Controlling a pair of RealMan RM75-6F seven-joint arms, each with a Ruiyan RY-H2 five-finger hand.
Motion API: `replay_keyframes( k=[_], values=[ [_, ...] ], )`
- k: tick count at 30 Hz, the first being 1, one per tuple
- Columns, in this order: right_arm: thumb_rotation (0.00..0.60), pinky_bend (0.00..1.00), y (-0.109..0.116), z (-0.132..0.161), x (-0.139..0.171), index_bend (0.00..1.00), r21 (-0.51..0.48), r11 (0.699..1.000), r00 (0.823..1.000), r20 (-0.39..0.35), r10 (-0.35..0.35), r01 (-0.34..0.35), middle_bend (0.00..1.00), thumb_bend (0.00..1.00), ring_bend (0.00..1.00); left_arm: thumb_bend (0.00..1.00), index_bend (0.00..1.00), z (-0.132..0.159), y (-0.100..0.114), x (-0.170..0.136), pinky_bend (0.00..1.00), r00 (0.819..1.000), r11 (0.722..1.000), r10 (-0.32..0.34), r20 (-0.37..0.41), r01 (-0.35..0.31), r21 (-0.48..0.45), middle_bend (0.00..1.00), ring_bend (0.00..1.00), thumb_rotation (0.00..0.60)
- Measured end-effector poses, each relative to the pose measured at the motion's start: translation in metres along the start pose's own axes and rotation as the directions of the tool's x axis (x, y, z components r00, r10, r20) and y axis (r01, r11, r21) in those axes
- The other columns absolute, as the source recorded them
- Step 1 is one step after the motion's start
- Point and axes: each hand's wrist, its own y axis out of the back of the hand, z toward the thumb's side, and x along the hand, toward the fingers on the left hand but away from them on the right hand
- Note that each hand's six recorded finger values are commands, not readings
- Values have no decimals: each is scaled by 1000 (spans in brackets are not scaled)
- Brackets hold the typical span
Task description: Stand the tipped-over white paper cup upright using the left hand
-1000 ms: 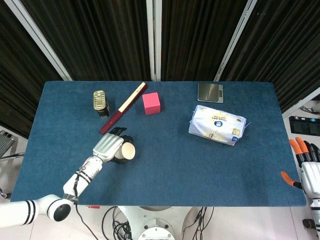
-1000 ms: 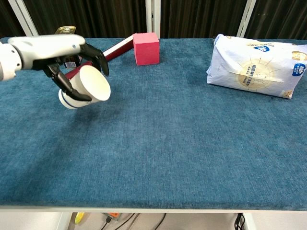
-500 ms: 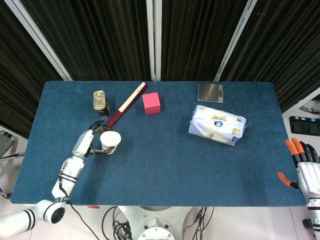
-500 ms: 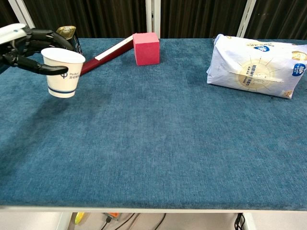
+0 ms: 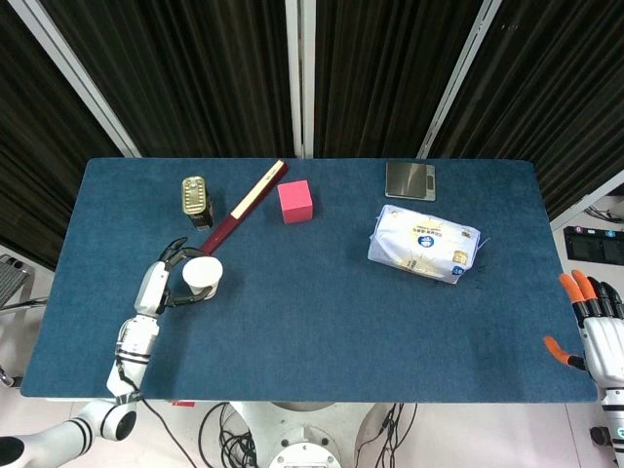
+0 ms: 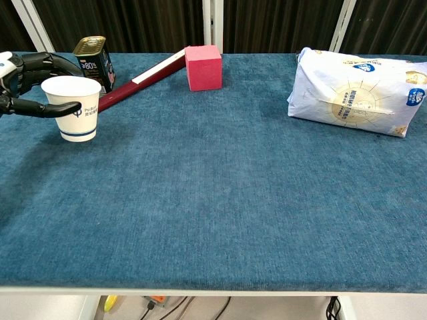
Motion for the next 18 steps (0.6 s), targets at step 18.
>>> replay_keyframes(
  k=[18],
  values=[
    [600,0,4,-5,4,0,26,1000,999,39,-4,3,0,179,0,181,148,-9,-4,-9,136,1000,1000,-16,18,16,-11,251,63,600]
  ],
)
